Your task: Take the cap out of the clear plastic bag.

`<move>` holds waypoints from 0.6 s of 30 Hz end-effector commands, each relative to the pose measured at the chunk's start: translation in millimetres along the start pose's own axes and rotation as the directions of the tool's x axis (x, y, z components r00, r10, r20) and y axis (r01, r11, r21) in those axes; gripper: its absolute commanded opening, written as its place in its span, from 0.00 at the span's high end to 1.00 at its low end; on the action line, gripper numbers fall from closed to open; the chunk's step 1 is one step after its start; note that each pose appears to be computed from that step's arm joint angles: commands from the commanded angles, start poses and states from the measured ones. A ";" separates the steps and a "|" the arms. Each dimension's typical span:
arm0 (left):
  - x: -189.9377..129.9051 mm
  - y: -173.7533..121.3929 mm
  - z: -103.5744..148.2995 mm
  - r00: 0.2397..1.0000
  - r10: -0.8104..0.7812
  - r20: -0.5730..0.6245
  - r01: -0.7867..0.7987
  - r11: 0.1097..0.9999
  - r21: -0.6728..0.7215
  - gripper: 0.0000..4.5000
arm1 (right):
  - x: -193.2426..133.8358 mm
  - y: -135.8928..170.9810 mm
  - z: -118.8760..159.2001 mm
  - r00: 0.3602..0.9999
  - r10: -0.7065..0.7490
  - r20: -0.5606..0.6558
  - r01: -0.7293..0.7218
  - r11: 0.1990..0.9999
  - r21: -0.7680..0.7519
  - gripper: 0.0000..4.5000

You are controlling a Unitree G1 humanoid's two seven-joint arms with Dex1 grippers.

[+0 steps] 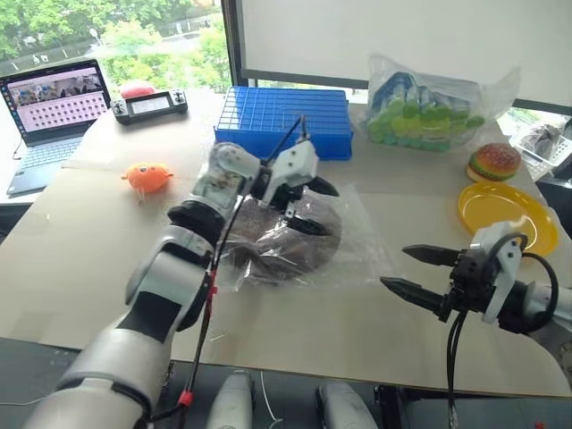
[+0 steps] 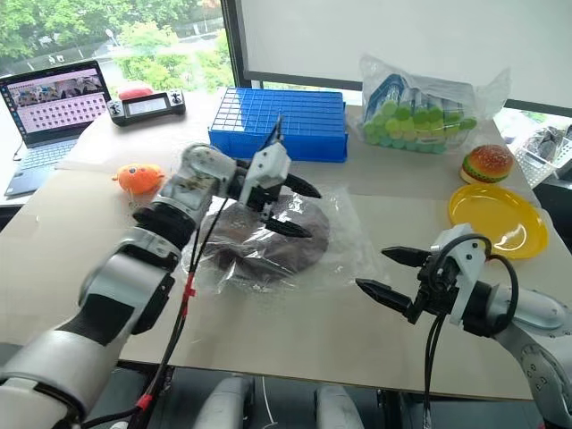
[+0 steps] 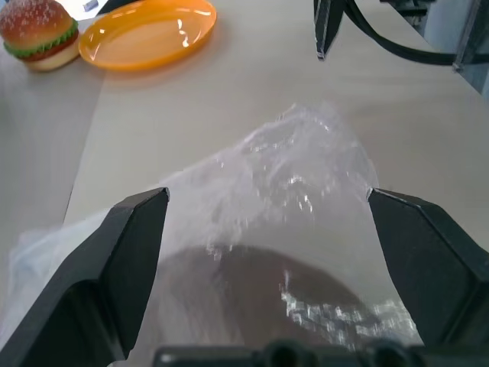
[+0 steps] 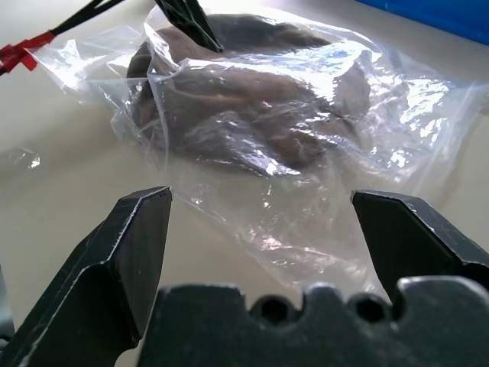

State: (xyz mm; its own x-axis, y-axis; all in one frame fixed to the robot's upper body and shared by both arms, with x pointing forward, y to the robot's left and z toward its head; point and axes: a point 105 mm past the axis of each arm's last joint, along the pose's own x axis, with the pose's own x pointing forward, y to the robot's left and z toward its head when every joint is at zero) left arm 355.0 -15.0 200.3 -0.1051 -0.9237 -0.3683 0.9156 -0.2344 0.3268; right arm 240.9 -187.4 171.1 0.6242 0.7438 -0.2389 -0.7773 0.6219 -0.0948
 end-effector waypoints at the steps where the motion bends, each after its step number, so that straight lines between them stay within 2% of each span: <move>1: 21.4 -14.9 29.2 0.999 -0.008 0.052 0.009 1.000 -0.025 0.01 | -7.2 -2.9 5.3 1.000 -0.014 -0.010 0.013 0.998 -0.062 0.00; 4: 34.6 -43.8 30.9 1.000 -0.023 0.018 0.023 0.999 -0.036 0.01 | -21.8 -13.1 -1.7 0.997 -0.073 -0.035 0.071 0.996 -0.055 0.00; 7: 39.4 -54.8 27.5 0.999 0.021 -0.044 -0.022 1.000 -0.023 0.01 | -30.8 -21.9 -5.9 0.990 -0.129 -0.056 0.126 0.990 -0.065 0.00; 9: 40.9 -56.2 23.1 0.995 0.060 -0.083 -0.060 0.998 0.008 0.01 | -33.4 -24.7 -7.0 0.987 -0.150 -0.061 0.145 0.987 -0.073 0.00; 12: 47.3 -54.6 -0.4 0.966 0.160 -0.205 -0.154 0.987 0.043 0.01 | -34.5 -23.2 -7.9 0.986 -0.160 -0.051 0.156 0.985 -0.071 0.00; 18: 58.8 -42.8 -31.1 0.903 0.268 -0.336 -0.237 0.963 0.131 0.01 | -29.8 -13.6 -2.5 0.988 -0.157 -0.009 0.156 0.986 -0.060 0.00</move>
State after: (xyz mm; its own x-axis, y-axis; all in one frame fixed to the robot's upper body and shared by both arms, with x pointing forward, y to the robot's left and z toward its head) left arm 315.9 -44.2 137.3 0.2283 -0.8086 -0.5422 0.8923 -0.0490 0.4488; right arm 235.4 -224.3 162.5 0.7301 0.6240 -0.2785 -0.6742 0.7240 -0.1455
